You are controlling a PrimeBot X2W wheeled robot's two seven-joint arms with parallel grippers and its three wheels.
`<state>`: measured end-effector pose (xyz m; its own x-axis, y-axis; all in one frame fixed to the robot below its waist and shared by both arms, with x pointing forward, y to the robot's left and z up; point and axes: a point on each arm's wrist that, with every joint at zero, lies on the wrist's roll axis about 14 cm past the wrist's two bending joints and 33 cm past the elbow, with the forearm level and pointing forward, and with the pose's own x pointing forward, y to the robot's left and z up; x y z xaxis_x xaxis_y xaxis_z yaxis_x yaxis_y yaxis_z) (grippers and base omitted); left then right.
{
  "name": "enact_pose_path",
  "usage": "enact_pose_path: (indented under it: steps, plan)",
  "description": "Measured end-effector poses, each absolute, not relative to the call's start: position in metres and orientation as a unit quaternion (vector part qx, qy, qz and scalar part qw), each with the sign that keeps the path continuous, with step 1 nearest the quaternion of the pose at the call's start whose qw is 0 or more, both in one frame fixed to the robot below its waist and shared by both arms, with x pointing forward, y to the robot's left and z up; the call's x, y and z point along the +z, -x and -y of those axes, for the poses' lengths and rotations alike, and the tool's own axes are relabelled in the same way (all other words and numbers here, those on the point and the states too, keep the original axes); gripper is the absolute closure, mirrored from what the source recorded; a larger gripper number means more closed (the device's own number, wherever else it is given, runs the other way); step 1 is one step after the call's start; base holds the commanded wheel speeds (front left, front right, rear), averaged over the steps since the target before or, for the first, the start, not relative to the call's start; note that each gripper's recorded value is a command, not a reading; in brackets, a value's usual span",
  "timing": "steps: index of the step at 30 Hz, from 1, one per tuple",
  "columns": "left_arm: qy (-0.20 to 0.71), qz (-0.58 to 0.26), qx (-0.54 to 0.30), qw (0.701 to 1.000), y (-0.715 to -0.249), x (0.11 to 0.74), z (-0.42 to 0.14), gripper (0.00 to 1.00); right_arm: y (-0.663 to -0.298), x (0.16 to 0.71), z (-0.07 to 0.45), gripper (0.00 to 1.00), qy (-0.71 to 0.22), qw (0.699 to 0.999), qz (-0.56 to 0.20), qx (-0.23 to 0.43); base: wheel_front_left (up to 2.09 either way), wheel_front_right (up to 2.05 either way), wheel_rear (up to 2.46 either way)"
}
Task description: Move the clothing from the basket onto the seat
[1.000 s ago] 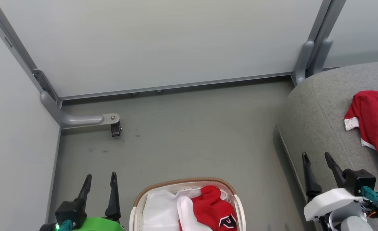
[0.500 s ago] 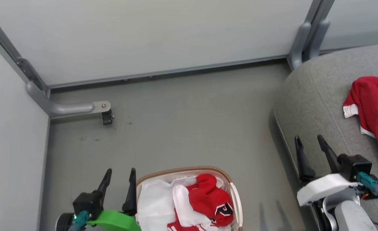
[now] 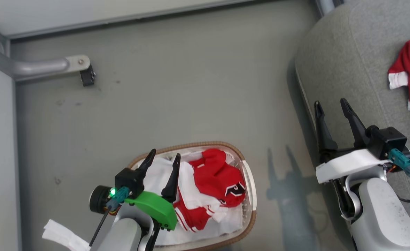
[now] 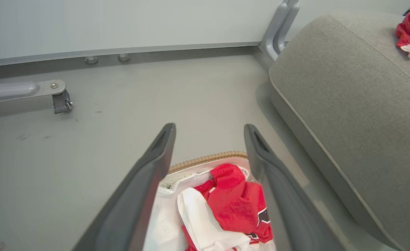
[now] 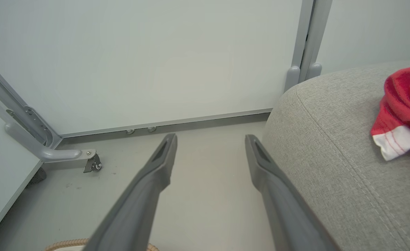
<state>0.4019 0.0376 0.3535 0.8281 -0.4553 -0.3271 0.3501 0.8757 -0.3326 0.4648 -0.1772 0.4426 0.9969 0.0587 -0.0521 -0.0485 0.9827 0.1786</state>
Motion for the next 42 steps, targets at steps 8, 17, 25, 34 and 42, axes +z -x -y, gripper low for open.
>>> enact_pose_path:
  steps: [8,17,25,34,42]
  plan:
    - [0.144,-0.261,-0.232,0.926,-0.415,0.304,-0.018,0.00,-0.487,0.412,0.174,0.00,-0.087,0.994,-0.051,0.033,0.00,0.00,0.00]
    - [0.131,-0.337,-0.288,0.887,-0.404,0.243,0.015,0.00,-0.497,0.369,0.178,0.00,-0.090,0.991,-0.091,0.027,0.00,0.00,0.00]
    - [0.121,-0.390,-0.341,0.847,-0.383,0.198,0.043,0.00,-0.496,0.334,0.190,0.00,-0.094,0.988,-0.125,0.010,0.00,0.00,0.00]
    - [0.093,-0.438,-0.380,0.809,-0.365,0.154,0.050,0.00,-0.493,0.309,0.198,0.00,-0.095,0.984,-0.151,0.000,0.00,0.00,0.00]
    - [0.064,-0.479,-0.387,0.785,-0.356,0.122,0.045,0.00,-0.484,0.296,0.209,0.00,-0.087,0.981,-0.171,-0.013,0.00,0.00,0.00]
